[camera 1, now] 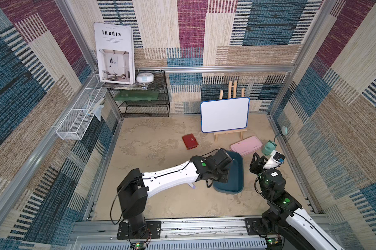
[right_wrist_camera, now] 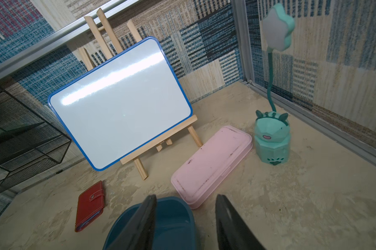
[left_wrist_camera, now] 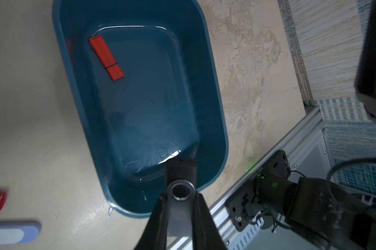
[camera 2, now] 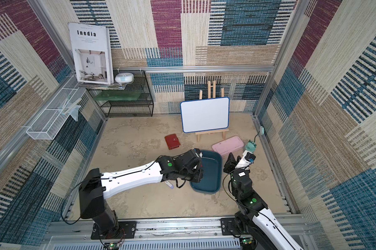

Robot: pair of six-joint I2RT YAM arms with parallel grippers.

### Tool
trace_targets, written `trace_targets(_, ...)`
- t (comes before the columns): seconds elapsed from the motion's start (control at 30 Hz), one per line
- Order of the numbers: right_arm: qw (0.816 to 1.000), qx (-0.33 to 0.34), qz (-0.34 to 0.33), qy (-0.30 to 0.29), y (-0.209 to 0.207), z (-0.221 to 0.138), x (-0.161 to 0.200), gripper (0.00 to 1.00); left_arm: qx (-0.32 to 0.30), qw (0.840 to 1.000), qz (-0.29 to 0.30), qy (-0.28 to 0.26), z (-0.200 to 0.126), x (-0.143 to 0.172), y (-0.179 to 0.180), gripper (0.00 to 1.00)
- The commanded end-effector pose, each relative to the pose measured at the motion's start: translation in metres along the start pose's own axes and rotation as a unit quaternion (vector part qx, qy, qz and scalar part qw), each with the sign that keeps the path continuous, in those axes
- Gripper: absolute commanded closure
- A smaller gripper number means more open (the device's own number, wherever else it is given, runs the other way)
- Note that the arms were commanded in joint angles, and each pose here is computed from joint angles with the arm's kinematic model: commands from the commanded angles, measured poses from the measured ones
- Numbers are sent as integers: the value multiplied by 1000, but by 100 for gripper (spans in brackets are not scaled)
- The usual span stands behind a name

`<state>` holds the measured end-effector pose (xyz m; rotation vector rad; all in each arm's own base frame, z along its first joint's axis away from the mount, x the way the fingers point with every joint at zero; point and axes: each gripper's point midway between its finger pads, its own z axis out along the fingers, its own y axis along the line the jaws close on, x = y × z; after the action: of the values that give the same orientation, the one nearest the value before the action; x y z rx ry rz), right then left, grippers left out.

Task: Put the usb flash drive into the storage box
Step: Place the USB flash in the storage box.

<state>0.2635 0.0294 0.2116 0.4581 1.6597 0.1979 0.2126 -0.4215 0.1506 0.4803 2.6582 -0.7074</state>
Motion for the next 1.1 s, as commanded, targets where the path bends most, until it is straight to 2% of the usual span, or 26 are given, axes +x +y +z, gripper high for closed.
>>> trace_targets(0.0,1000,23,4,-8,-8,1,-1,51,-65,998,-4,8,18,-6,14,100)
trace_targets(0.23,1000,27,-7,6,-5,6,4,51,-189,981,22,48,59,-2,42,100)
trace_targets(0.37,1000,25,-7,8,-5,7,6,51,-233,970,26,57,71,2,59,100)
trace_targets(0.7,1000,26,-8,10,-5,8,7,51,-263,962,26,73,95,7,70,100)
trace_targets(0.97,1000,28,-8,8,-6,8,6,50,-288,954,24,77,101,11,81,100)
trace_targets(1.07,1000,29,-8,8,-6,8,6,50,-291,953,22,81,104,12,84,94)
